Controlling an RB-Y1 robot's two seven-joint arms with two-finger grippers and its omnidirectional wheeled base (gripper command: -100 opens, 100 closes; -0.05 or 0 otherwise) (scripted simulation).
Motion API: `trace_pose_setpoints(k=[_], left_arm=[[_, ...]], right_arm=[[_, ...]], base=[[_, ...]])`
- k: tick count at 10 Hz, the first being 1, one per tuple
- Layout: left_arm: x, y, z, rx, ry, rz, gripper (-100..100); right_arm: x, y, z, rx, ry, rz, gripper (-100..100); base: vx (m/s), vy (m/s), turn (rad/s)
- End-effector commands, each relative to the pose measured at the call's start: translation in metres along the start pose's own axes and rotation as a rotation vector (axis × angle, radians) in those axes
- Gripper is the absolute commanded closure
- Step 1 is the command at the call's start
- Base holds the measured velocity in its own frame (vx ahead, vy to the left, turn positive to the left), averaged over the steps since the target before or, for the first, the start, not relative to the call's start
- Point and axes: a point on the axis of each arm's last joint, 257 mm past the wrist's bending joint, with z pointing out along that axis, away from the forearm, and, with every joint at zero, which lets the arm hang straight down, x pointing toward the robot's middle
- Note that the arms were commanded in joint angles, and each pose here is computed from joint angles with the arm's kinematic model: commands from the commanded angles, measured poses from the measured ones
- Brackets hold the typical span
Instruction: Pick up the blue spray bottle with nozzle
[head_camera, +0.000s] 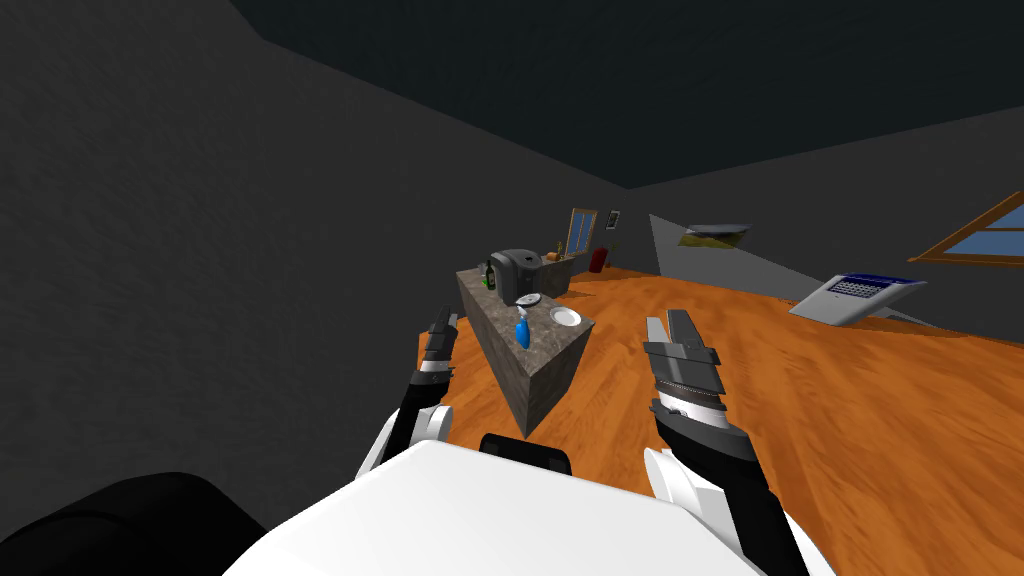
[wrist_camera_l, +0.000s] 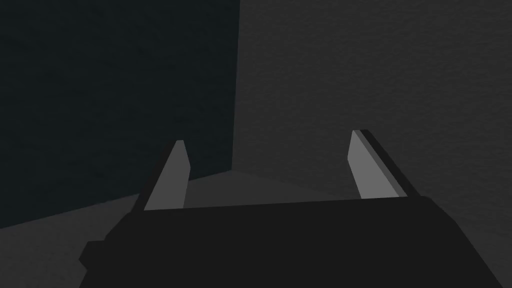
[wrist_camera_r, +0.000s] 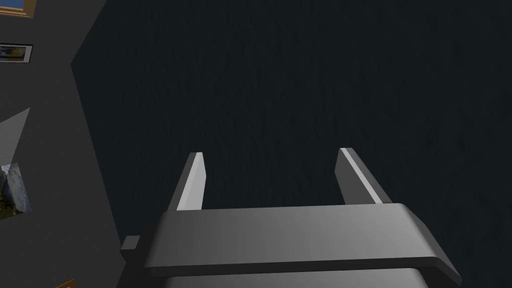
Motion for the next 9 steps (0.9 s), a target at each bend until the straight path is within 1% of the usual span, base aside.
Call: trace_pose_setpoints(k=[1, 3, 5, 7, 9], left_arm=[[0.002, 0.003, -0.002, -0.007, 0.035, 0.025, -100], [0.004, 0.009, -0.006, -0.026, 0.082, 0.066, -100], [0.003, 0.019, -0.012, -0.059, 0.121, 0.108, -100], [0.000, 0.030, -0.020, -0.102, 0.147, 0.148, -100], [-0.006, 0.042, -0.028, -0.153, 0.163, 0.186, -100]], right_arm=[[0.000, 0.000, 0.000, 0.000, 0.000, 0.000, 0], [0.000, 0.000, 0.000, 0.000, 0.000, 0.000, 0], [0.000, 0.000, 0.000, 0.000, 0.000, 0.000, 0], [0.000, 0.000, 0.000, 0.000, 0.000, 0.000, 0], [0.000, 0.000, 0.000, 0.000, 0.000, 0.000, 0]], base=[[0.006, -0.021, 0.006], [-0.001, -0.067, 0.019], [0.002, -0.109, 0.029], [-0.008, -0.129, 0.042], [-0.012, -0.153, 0.055]])
